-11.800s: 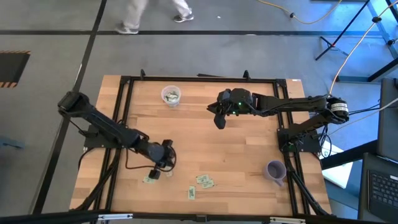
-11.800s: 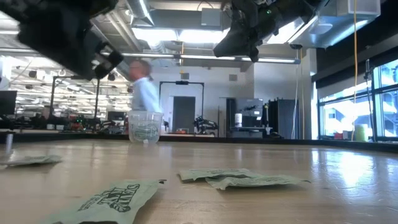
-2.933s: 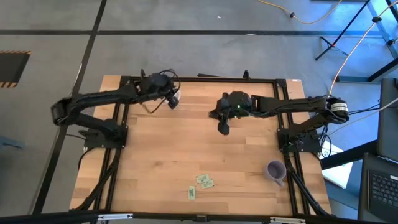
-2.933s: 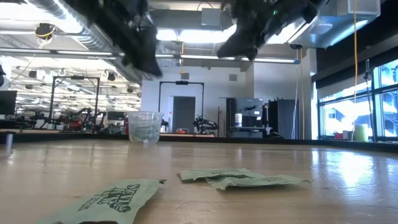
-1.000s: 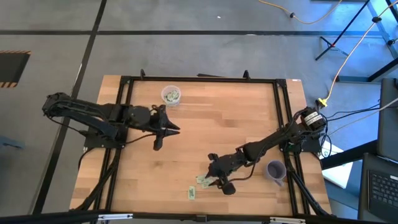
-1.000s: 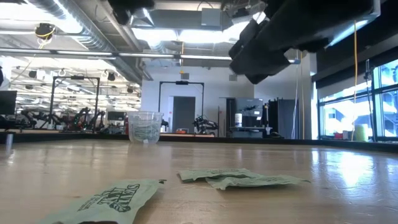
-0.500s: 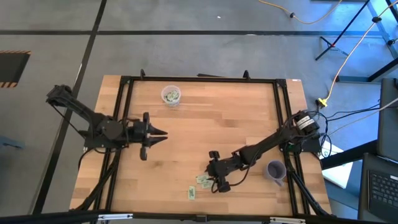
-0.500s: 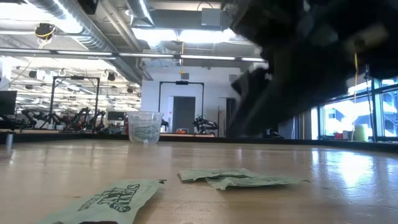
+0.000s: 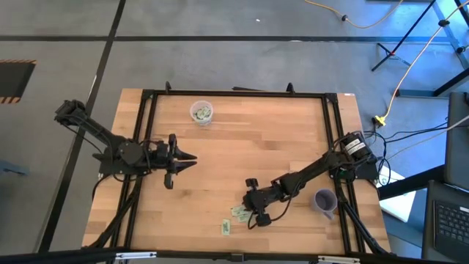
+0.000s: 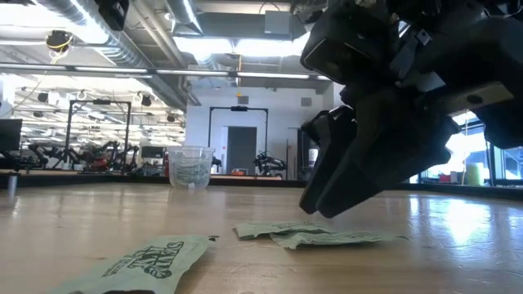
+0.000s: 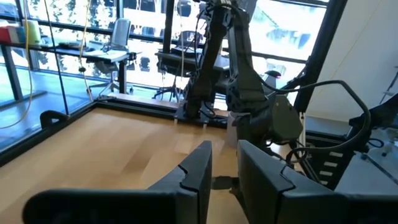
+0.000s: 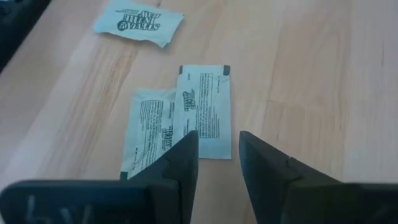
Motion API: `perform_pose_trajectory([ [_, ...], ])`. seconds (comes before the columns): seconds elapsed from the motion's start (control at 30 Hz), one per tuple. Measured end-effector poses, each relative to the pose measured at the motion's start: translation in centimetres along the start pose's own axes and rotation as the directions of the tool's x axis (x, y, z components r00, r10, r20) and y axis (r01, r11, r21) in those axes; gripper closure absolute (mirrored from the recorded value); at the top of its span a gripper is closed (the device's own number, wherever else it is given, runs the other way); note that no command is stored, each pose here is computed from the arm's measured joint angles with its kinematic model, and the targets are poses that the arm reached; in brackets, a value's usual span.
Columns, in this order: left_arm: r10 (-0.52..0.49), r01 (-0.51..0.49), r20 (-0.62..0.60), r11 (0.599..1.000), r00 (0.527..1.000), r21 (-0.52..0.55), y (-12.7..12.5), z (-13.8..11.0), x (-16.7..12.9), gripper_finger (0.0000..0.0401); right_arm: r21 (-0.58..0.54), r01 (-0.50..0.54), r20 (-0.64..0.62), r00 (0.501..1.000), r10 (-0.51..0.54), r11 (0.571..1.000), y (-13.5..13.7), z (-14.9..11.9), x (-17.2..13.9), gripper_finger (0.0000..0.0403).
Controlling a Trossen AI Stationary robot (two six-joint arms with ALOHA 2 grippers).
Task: Pick and place items into bin
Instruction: Put the stevia packet into the transparent bin
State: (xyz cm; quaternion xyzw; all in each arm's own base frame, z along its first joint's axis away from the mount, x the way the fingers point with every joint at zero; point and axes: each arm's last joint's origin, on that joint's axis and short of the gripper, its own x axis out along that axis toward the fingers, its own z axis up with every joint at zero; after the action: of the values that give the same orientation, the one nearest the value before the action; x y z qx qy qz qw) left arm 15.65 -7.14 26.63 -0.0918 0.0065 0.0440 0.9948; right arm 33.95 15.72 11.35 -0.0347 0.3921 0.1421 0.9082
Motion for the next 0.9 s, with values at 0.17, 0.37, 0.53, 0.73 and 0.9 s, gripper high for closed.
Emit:
perform_pose_trajectory([
  [0.17,0.0,0.0,0.0,1.0,1.0,0.001,0.0,0.0,0.0,0.0329,-0.038,0.001,0.0,1.0,-0.001,0.999,0.0,0.0,0.0,0.0292],
  [0.37,0.0,0.0,-0.002,1.0,1.0,0.003,0.0,0.0,0.0,0.0329,-0.044,0.001,0.003,1.0,-0.001,0.999,-0.1,-0.1,0.3,0.0292],
  [0.53,0.0,0.0,-0.003,1.0,1.0,0.003,0.0,0.0,0.0,0.0329,-0.036,0.008,-0.017,1.0,-0.009,0.999,-0.1,-0.6,1.3,0.0293],
  [0.73,0.002,-0.002,-0.005,1.0,1.0,0.004,0.0,-0.1,0.0,0.0329,0.009,0.018,-0.049,0.999,-0.018,1.0,-0.1,-1.0,1.6,0.0306],
  [0.9,0.005,-0.005,-0.004,1.0,1.0,0.004,0.0,-0.1,0.0,0.0329,0.01,0.021,-0.056,0.998,-0.02,1.0,-0.2,-1.1,1.6,0.0346],
])
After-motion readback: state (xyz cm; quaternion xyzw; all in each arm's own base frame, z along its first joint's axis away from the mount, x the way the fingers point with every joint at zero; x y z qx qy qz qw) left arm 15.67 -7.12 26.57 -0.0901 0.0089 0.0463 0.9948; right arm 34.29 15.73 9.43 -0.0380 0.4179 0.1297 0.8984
